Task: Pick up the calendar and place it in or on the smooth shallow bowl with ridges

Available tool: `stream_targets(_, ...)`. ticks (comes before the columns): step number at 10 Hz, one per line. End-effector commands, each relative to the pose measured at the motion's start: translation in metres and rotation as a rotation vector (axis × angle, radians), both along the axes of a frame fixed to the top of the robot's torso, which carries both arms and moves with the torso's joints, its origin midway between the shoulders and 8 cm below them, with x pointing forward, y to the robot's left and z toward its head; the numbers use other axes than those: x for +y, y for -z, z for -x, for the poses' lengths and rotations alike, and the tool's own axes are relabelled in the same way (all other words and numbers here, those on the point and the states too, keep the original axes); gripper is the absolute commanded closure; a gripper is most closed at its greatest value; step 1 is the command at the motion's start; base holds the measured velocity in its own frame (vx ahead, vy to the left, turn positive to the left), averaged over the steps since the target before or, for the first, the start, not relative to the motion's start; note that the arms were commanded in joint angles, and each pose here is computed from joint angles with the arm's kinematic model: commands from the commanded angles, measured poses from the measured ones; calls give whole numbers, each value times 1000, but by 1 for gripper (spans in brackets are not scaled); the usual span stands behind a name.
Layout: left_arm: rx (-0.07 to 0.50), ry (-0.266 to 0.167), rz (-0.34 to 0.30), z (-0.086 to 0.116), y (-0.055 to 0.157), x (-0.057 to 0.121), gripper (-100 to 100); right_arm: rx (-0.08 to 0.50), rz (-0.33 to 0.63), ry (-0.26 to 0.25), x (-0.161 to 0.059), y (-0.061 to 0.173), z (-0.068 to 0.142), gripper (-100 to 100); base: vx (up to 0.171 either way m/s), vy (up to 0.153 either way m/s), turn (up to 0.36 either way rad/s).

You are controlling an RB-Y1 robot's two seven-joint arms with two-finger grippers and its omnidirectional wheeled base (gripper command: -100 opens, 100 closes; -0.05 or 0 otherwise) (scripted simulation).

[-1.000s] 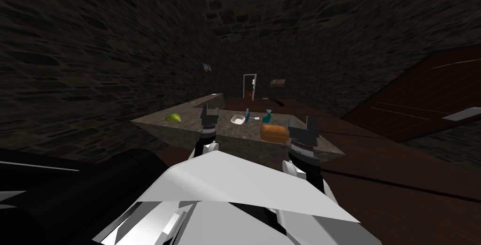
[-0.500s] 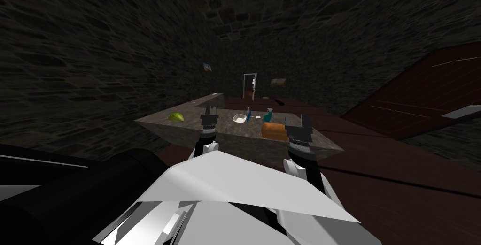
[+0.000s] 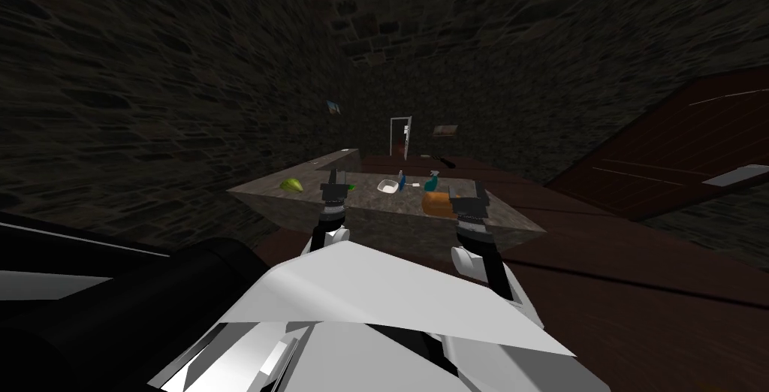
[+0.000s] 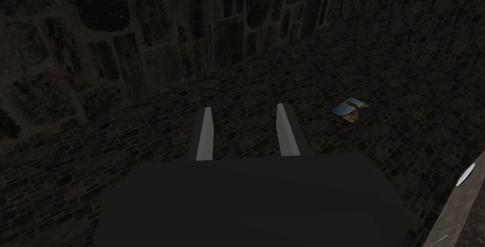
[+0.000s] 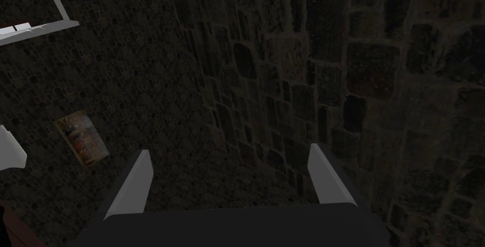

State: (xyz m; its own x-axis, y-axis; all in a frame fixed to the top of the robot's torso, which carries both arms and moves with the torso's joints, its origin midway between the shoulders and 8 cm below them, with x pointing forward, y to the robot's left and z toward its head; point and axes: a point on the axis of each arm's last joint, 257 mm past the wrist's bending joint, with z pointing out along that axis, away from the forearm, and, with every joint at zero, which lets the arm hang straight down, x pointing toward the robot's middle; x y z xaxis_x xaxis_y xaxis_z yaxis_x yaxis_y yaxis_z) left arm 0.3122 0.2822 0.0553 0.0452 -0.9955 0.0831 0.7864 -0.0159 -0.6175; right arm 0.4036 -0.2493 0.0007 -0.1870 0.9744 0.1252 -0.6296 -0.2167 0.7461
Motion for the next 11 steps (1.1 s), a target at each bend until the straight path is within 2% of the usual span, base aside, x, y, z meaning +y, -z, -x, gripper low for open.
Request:
stream_targets(1,0,0,0,0,0,0,0,17,-34,-27,-1,3,-8,-100,-75,70,0)
stream_targets(3,0,0,0,0,0,0,0,64,-121,-82,-5,13,-28,-100,-71,68,16)
stream_targets(4,0,0,0,0,0,0,0,65,-128,-88,-5,13,-28,-100,-60,62,3)
stream_targets(6,0,0,0,0,0,0,0,117,-224,-138,-10,26,-50,-100,-77,74,25)
stream_targets(7,0,0,0,0,0,0,0,117,-235,-147,-10,26,-50,-100,-73,65,10)
stream_targets(9,0,0,0,0,0,0,0,174,-339,-191,-16,41,-72,-100,-62,64,41)
stream_targets(10,0,0,0,0,0,0,0,174,-353,-200,-16,41,-72,-100,-44,76,15)
stream_targets(11,0,0,0,0,0,0,0,204,-411,-222,-19,49,-83,-100,-40,66,35)
